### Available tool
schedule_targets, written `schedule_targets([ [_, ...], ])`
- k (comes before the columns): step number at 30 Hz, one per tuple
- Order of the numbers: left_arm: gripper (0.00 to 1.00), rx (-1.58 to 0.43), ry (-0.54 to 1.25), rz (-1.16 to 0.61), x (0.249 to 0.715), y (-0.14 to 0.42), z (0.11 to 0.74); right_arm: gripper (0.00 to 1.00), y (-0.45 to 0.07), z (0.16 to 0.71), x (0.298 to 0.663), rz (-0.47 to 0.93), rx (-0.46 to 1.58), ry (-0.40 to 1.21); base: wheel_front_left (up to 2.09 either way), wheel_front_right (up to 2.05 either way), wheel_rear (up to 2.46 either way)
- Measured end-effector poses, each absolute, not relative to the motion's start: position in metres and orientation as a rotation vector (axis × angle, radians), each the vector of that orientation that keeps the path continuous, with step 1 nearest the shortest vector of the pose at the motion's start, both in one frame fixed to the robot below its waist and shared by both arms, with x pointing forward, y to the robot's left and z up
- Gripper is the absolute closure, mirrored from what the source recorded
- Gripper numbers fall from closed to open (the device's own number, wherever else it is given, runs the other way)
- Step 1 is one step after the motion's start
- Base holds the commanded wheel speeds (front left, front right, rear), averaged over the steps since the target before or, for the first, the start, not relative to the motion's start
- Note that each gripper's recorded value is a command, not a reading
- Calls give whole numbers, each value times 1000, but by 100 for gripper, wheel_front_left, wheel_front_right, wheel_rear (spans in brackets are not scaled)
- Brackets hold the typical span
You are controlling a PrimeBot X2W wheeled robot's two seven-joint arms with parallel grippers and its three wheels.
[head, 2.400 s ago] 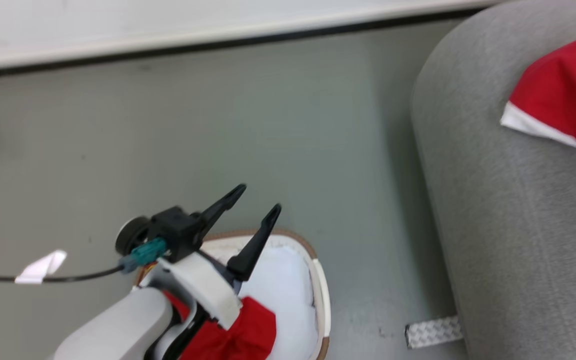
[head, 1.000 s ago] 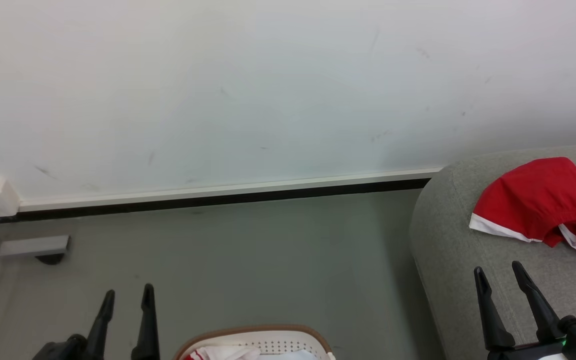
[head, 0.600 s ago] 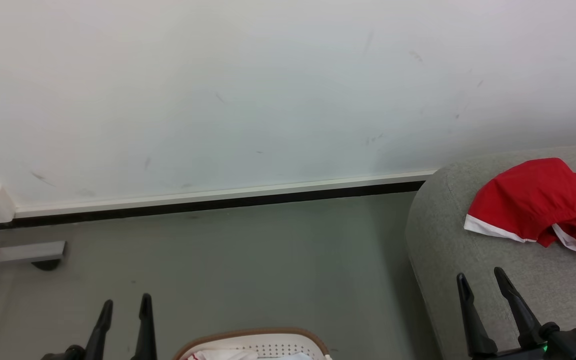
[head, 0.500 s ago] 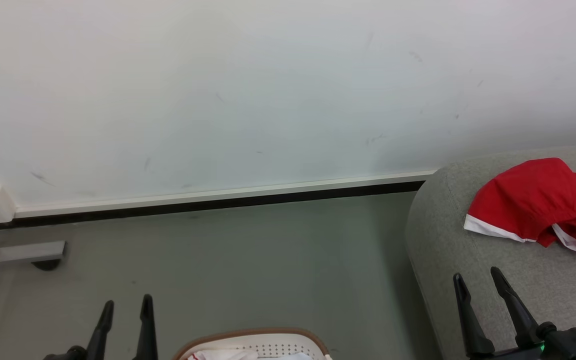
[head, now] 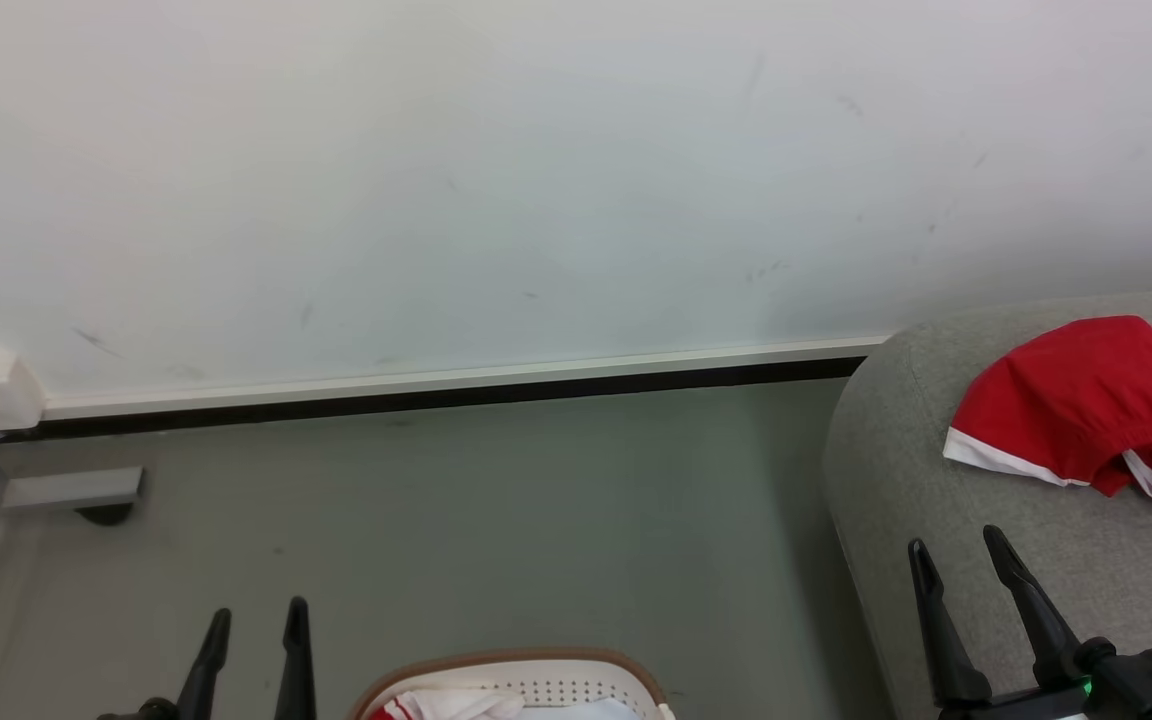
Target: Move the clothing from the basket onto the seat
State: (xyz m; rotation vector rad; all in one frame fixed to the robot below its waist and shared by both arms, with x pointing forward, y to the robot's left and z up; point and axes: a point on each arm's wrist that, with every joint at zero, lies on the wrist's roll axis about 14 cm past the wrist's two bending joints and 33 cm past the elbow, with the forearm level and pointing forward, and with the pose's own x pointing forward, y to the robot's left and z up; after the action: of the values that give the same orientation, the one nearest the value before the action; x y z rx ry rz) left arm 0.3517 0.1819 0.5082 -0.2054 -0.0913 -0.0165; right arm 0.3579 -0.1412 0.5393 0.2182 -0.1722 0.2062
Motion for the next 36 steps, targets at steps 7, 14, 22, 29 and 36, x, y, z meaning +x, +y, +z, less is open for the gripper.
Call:
schedule_targets([
  [7,0,-205,-75,-8,351,185,502,0,-138,537,361,218,217,-165,0,0,0],
  [14,0,-203,-38,-30,356,179,491,0,-138,531,364,217,215,-145,0,0,0],
  [22,0,-130,61,-147,386,157,461,0,-138,520,390,223,191,-116,0,0,0],
  [29,0,-86,247,-239,415,138,406,0,-136,506,426,225,179,-99,0,0,0],
  [36,0,-42,544,-348,416,118,323,0,-127,484,464,234,195,-76,0,0,0],
])
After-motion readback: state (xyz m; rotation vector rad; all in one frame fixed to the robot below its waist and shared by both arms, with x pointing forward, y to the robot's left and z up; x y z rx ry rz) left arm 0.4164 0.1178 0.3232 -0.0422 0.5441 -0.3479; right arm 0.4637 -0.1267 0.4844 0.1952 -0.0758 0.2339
